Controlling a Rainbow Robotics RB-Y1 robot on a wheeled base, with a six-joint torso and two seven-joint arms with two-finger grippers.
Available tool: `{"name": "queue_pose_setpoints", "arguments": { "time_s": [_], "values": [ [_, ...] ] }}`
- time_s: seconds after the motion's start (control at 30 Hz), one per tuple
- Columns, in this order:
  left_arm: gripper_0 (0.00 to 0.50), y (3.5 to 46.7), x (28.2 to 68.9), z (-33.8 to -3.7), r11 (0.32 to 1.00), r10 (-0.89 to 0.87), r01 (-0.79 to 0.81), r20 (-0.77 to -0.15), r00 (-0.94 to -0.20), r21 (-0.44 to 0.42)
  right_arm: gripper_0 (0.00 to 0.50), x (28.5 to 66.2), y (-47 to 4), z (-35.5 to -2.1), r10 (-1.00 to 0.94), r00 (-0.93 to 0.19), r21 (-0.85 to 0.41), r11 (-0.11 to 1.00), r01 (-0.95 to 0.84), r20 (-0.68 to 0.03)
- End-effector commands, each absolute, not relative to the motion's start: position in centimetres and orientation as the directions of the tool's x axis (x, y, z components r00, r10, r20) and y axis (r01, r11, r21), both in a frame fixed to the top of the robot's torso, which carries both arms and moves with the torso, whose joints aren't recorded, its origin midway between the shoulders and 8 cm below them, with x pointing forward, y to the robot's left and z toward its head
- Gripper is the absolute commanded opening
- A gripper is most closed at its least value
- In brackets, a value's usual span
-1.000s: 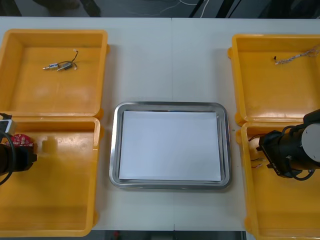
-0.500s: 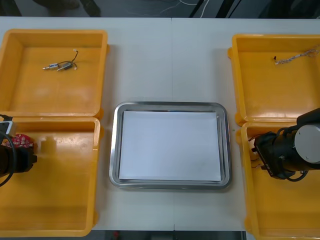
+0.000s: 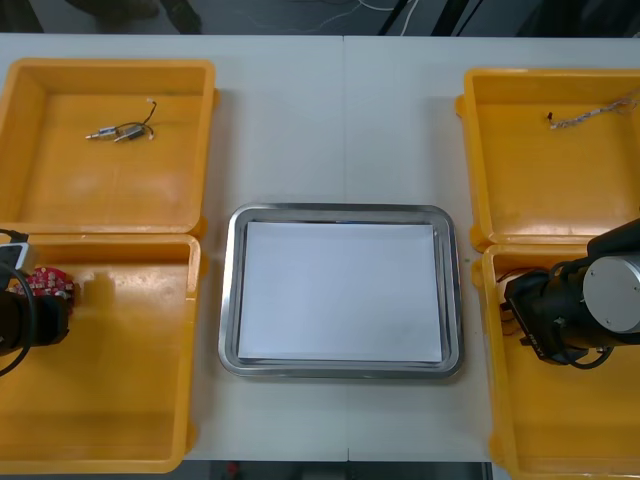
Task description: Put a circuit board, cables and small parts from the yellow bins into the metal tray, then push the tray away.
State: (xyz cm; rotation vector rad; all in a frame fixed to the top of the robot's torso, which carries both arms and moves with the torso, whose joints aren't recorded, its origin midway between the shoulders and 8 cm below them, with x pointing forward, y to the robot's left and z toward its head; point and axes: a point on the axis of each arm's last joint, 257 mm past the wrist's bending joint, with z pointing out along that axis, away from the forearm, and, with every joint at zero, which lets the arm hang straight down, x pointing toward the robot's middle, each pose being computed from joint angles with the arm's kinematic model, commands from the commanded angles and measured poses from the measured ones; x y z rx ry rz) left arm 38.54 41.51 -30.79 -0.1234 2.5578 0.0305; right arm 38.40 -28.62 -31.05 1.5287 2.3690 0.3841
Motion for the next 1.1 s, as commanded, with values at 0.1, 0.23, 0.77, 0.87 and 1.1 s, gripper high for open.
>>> {"name": "queue_pose_setpoints", "arguments": {
  "time_s": [0.1,0.23,0.77,0.87,1.1],
  "values": [
    [0.0,42.8,37.4,-31.2,0.994,0.07,0.017,-0.522,-0.85,0.106,0.5,37.7,-28.1,-31.8,0.921,-0.378,0.37,0.384,0.846,-0.092],
    [0.0,42.8,37.5,-31.0,0.994,0.074,0.02,-0.522,-0.85,0.108,0.5,37.7,-28.2,-31.8,0.922,-0.375,0.368,0.382,0.848,-0.094],
    [0.0,42.6,36.7,-26.7,0.993,0.074,0.016,-0.502,-0.862,0.119,0.5,37.8,-28.2,-31.8,0.918,-0.382,0.372,0.392,0.841,-0.103],
    [0.0,42.2,36.3,-25.5,0.993,0.074,0.015,-0.496,-0.865,0.121,0.5,37.8,-28.2,-32.0,0.917,-0.387,0.368,0.396,0.842,-0.1],
    [0.0,40.6,35.5,-23.0,0.992,0.083,0.025,-0.485,-0.871,0.123,0.5,38.6,-28.3,-32.6,0.918,-0.386,0.367,0.392,0.843,-0.094]
  ]
}}
